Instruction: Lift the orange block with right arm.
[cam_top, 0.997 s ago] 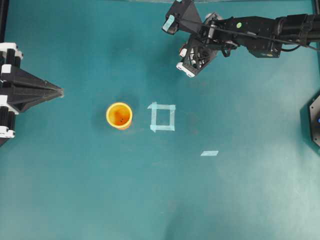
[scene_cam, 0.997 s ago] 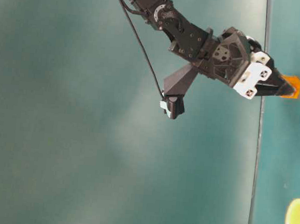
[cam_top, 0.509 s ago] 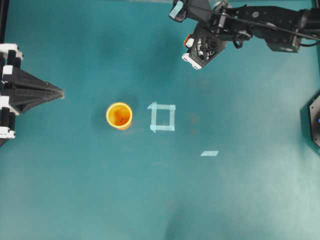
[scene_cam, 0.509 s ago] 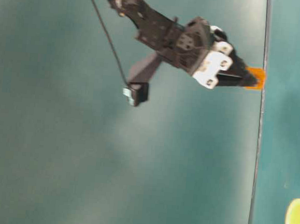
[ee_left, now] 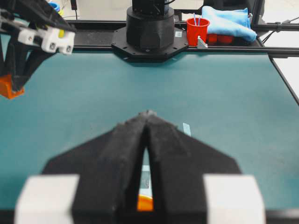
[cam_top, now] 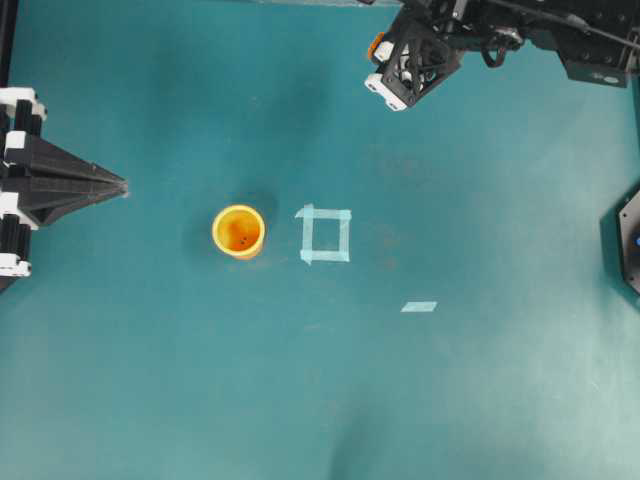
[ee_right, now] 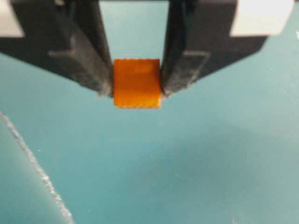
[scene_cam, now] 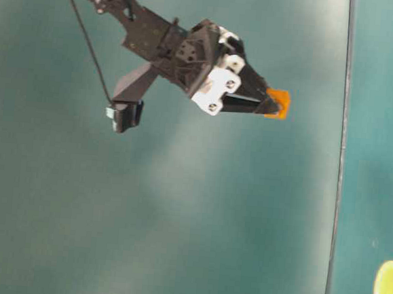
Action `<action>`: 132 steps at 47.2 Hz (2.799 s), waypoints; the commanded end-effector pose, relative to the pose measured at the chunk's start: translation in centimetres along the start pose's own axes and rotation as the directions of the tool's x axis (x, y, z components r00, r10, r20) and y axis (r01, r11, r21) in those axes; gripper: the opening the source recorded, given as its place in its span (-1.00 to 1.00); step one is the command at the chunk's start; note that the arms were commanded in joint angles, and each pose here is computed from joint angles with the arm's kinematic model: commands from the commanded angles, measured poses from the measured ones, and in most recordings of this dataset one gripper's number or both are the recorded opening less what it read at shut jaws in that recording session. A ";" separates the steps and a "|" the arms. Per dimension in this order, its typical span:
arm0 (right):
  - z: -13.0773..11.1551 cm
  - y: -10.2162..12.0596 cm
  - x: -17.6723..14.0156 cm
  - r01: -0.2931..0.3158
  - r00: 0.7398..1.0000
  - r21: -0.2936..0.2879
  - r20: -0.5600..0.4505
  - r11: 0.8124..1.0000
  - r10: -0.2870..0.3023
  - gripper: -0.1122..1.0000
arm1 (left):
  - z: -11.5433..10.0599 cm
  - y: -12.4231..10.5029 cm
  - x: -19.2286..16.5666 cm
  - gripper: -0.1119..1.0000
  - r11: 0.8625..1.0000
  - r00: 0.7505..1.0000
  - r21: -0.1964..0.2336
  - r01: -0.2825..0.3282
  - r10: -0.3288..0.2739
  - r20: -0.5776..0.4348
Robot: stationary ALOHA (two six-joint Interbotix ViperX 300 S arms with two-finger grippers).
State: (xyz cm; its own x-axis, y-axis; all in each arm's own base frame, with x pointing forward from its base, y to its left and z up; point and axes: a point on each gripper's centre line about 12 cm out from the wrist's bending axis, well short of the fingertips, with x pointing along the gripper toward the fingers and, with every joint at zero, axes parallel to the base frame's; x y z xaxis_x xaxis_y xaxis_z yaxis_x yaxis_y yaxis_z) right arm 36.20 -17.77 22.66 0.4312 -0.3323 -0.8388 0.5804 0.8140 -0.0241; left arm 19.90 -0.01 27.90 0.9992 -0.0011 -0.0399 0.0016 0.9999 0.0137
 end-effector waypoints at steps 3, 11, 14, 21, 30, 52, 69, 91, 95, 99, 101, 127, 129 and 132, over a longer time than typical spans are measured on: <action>2.0 -0.3 -2.8 -0.001 0.998 0.014 0.063 1.000 0.000 -0.08 | 1.1 0.1 0.2 -0.81 1.000 1.000 0.004 -0.003 0.003 0.026; 2.4 -0.4 -3.7 0.003 0.998 0.017 0.064 1.000 -0.004 -0.08 | 1.1 0.1 0.2 -0.81 1.000 1.000 0.004 -0.003 0.003 0.026; 2.4 -0.4 -4.2 0.004 0.998 0.019 0.065 1.000 -0.005 -0.08 | 1.1 0.1 0.2 -0.81 1.000 1.000 0.004 -0.003 0.003 0.026; 2.4 -0.6 -4.9 0.006 0.998 0.022 0.066 1.000 -0.008 -0.08 | 1.1 0.1 0.2 -0.81 1.000 1.000 0.004 -0.005 0.005 0.026; 2.4 -0.7 -5.7 0.008 0.998 0.024 0.066 1.000 -0.010 -0.08 | 1.1 0.1 0.2 -0.81 1.000 1.000 0.006 -0.003 0.003 0.025; 3.3 -0.6 -7.4 0.001 0.994 0.028 0.107 1.000 -0.004 -0.08 | 1.1 0.1 0.2 -0.81 1.000 1.000 0.006 -0.003 0.003 0.029; 3.6 -0.6 -7.6 -0.001 0.993 0.029 0.116 1.000 -0.002 -0.08 | 1.3 0.1 0.1 -0.81 1.000 0.999 0.006 -0.003 0.003 0.034; 3.6 -0.6 -7.6 -0.001 0.993 0.029 0.114 1.000 -0.003 -0.08 | 1.2 0.1 0.1 -0.81 1.000 1.000 0.003 -0.003 0.003 0.029; 3.5 -0.6 -7.6 0.000 0.994 0.028 0.110 1.000 -0.003 -0.08 | 1.2 0.1 0.1 -0.81 1.000 1.000 0.003 -0.003 0.003 0.028; 3.4 -0.7 -7.6 0.003 0.995 0.030 0.103 1.000 -0.006 -0.08 | 1.1 0.1 0.1 -0.81 1.000 1.000 0.003 -0.003 0.003 0.026; 3.4 -0.6 -7.6 0.004 0.995 0.029 0.098 1.000 -0.007 -0.08 | 1.1 0.1 0.1 -0.81 1.000 1.000 0.004 -0.003 0.003 0.024; 3.3 -0.6 -7.6 0.005 0.996 0.029 0.094 1.000 -0.008 -0.08 | 1.1 0.1 0.1 -0.81 1.000 1.000 0.003 -0.003 0.003 0.023; 3.3 -0.6 -7.6 0.005 0.995 0.029 0.096 1.000 -0.007 -0.08 | 1.2 0.1 0.1 -0.81 1.000 1.000 0.004 -0.003 0.003 0.024; 3.4 -0.7 -7.6 0.006 0.995 0.030 0.095 1.000 -0.008 -0.08 | 1.1 0.1 0.1 -0.81 1.000 1.000 0.004 -0.003 0.003 0.023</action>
State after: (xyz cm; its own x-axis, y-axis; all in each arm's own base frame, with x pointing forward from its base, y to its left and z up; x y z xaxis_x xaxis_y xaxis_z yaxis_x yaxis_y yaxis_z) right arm 34.95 -17.51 28.50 0.4427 -0.3622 -0.8202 0.6030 0.7973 -0.0265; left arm 19.83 0.02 27.84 0.9989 0.0003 -0.0475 0.0004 0.9999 0.0152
